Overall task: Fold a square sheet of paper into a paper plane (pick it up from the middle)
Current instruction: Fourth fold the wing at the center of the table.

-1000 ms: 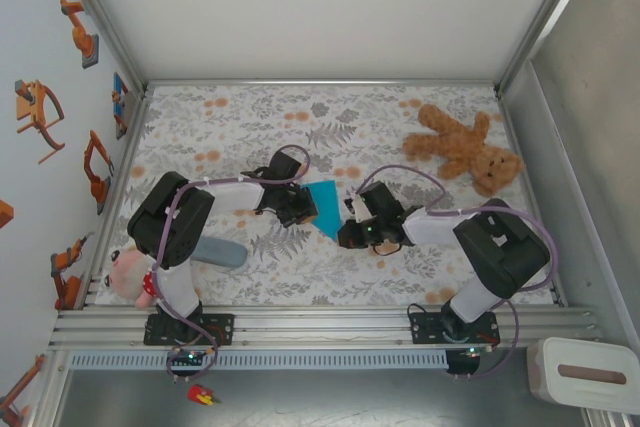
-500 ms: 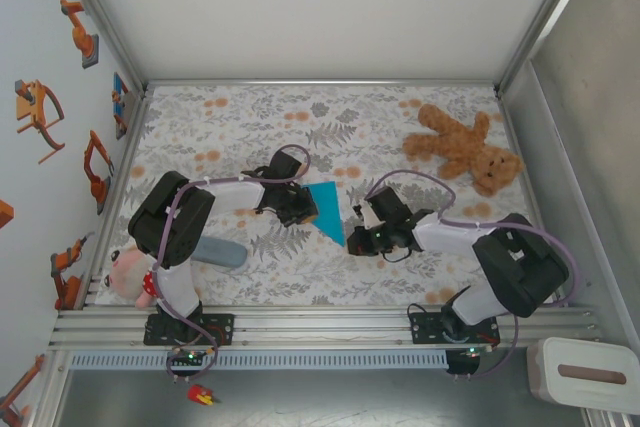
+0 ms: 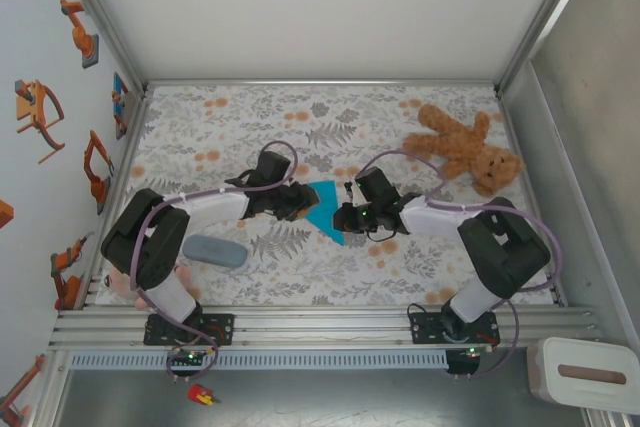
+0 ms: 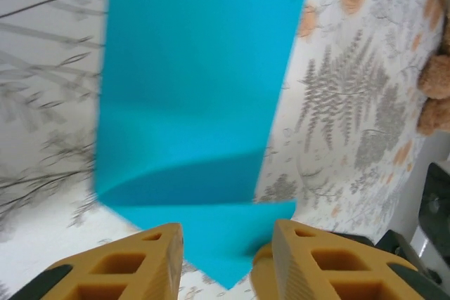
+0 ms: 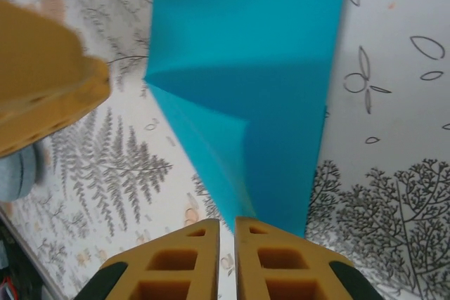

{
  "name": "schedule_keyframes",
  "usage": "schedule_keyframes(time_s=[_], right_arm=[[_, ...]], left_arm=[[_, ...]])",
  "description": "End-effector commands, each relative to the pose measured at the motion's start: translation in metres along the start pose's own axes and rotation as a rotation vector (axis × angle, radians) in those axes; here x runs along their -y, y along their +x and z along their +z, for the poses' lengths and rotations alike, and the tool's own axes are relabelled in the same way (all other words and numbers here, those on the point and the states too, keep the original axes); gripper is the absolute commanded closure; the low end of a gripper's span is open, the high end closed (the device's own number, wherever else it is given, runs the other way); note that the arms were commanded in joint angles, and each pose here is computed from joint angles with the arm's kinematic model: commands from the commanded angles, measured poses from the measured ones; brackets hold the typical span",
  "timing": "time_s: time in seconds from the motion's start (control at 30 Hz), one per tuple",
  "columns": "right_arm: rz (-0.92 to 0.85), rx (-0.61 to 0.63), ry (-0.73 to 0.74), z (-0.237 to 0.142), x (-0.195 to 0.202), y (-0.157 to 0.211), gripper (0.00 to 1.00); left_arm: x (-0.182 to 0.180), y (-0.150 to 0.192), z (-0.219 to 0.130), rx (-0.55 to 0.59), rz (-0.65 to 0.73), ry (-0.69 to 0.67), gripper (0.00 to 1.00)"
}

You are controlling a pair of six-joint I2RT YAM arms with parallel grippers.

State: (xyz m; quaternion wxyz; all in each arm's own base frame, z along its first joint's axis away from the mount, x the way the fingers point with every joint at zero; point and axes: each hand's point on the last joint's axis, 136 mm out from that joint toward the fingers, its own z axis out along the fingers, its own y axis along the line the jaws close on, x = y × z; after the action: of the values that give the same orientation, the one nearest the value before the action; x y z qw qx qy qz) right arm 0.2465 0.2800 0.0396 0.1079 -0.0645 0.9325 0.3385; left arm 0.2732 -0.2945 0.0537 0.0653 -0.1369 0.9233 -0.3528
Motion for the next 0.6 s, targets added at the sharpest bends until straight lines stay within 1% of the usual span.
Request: schedule_keyframes(time_s=[0.0, 0.17, 0.37, 0.57], right_arm=[[0.027, 0.047, -0.001, 0.002, -0.004, -0.018, 0.86], [0.048, 0.031, 0.041, 0.009, 0.007, -0.015, 0.86], [0.064, 0.023, 0.066, 0.012, 0.014, -0.012, 0.87], [0.079, 0.005, 0.081, 0.015, 0.02, -0.008, 0.88]], left_arm=[[-0.009, -0.005, -0.006, 0.057, -0.055, 0.007, 0.58], [-0.014, -0.002, -0.001, 0.042, -0.075, 0.008, 0.56], [-0.01, -0.001, 0.009, 0.016, -0.089, 0.042, 0.55], [-0.017, -0.001, 0.011, 0.018, -0.104, 0.011, 0.54]])
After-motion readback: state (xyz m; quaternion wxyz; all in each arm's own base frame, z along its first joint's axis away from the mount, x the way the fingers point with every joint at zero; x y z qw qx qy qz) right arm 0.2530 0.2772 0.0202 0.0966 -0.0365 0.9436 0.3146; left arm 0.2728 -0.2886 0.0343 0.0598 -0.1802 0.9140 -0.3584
